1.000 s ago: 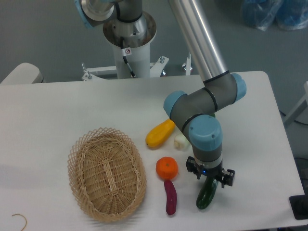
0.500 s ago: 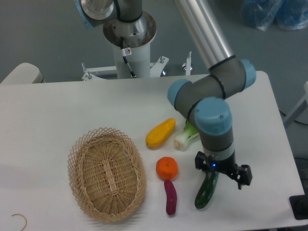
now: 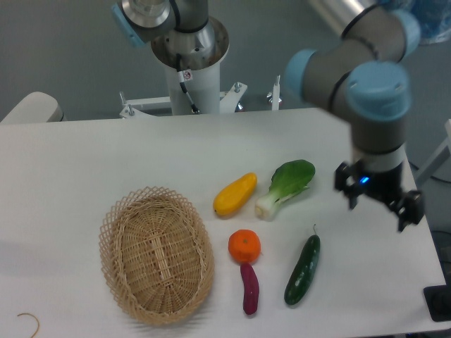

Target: Place the cucumber on the table

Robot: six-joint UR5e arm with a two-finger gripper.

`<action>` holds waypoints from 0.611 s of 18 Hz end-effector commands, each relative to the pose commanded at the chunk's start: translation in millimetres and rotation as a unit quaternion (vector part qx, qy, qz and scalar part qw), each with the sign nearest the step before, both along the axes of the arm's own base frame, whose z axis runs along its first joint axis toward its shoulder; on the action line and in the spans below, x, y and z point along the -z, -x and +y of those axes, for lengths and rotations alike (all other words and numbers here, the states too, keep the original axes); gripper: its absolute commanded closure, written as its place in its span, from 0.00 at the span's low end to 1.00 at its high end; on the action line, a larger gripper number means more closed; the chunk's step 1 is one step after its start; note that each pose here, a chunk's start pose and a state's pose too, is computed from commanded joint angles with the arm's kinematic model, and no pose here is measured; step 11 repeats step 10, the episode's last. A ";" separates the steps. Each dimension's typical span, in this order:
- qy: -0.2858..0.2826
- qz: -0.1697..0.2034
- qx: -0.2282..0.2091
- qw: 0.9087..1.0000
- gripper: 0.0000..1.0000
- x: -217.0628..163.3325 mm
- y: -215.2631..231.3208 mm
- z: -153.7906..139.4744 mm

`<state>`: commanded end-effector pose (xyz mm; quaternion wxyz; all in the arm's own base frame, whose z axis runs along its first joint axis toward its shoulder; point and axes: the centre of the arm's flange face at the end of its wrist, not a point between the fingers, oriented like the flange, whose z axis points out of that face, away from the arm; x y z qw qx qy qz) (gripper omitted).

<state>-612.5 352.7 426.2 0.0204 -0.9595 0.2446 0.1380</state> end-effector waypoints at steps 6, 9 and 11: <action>-0.017 -0.021 0.036 0.999 0.00 3.1 25.7 -54.3; -0.013 -0.024 0.040 0.999 0.00 3.8 26.3 -63.0; -0.014 -0.022 0.039 0.999 0.00 0.6 25.4 -65.4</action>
